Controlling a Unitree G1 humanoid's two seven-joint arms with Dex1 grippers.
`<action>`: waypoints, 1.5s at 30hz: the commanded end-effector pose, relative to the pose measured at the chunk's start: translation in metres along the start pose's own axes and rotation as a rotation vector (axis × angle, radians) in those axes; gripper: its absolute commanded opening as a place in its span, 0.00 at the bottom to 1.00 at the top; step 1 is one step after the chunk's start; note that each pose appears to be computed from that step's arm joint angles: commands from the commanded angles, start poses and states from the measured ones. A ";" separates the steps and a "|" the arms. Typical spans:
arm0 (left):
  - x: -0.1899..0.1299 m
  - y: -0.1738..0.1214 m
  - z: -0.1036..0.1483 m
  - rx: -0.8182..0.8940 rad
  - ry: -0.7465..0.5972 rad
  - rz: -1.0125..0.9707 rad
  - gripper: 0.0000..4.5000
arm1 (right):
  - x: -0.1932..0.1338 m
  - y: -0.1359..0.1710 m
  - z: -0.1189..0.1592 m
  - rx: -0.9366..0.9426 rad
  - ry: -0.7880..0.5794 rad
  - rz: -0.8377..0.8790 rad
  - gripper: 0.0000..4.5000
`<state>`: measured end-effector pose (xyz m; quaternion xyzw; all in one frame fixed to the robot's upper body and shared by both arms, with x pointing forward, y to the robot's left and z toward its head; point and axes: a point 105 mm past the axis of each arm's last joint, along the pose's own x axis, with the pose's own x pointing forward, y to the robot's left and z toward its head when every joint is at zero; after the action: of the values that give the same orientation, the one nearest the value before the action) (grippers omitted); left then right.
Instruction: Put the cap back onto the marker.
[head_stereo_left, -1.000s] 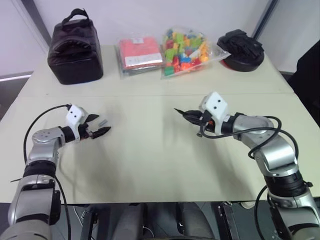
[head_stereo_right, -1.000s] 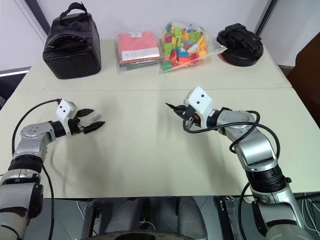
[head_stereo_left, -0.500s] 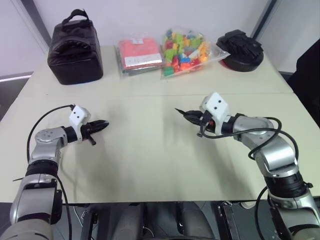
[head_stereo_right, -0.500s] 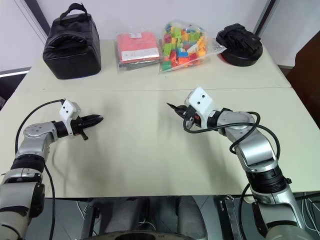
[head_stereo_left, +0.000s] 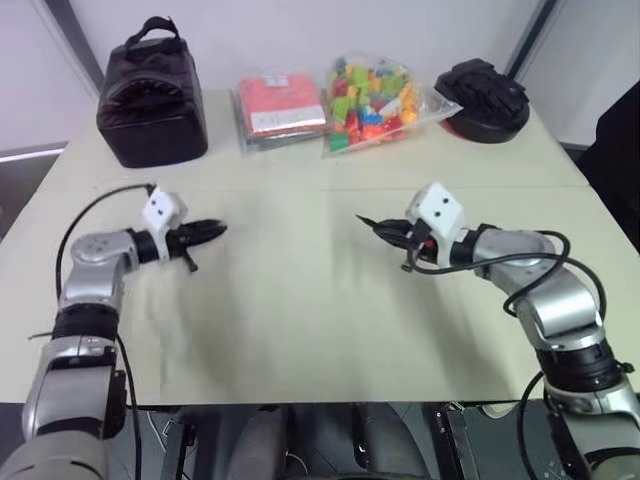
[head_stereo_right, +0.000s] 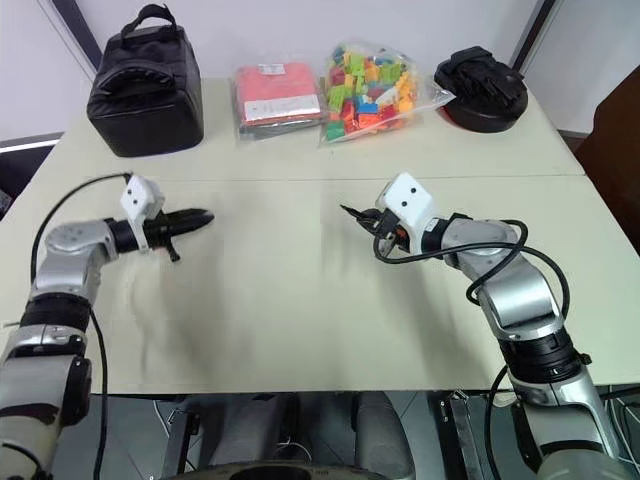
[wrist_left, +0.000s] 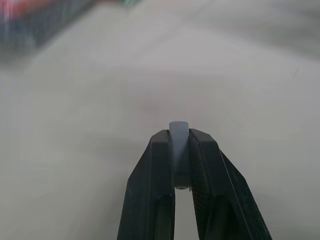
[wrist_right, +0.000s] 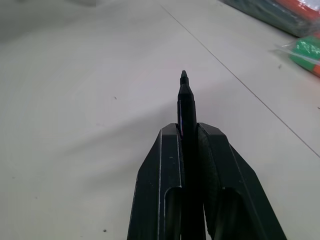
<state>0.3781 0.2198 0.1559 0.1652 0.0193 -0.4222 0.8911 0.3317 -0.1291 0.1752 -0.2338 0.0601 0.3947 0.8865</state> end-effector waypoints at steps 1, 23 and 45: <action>0.000 -0.001 0.021 0.026 -0.044 -0.035 0.01 | -0.005 -0.008 0.013 -0.033 -0.045 -0.027 0.00; 0.072 -0.062 0.099 0.342 -0.106 -0.514 0.01 | -0.012 -0.014 0.038 -0.409 0.020 0.246 0.00; 0.110 -0.091 0.097 0.389 -0.149 -0.605 0.01 | 0.000 -0.005 0.047 -0.435 -0.019 0.265 0.00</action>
<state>0.3688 0.0596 0.1902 0.2737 -0.0554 -0.6765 0.6815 0.3351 -0.1151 0.2017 -0.3928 0.0272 0.5188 0.7588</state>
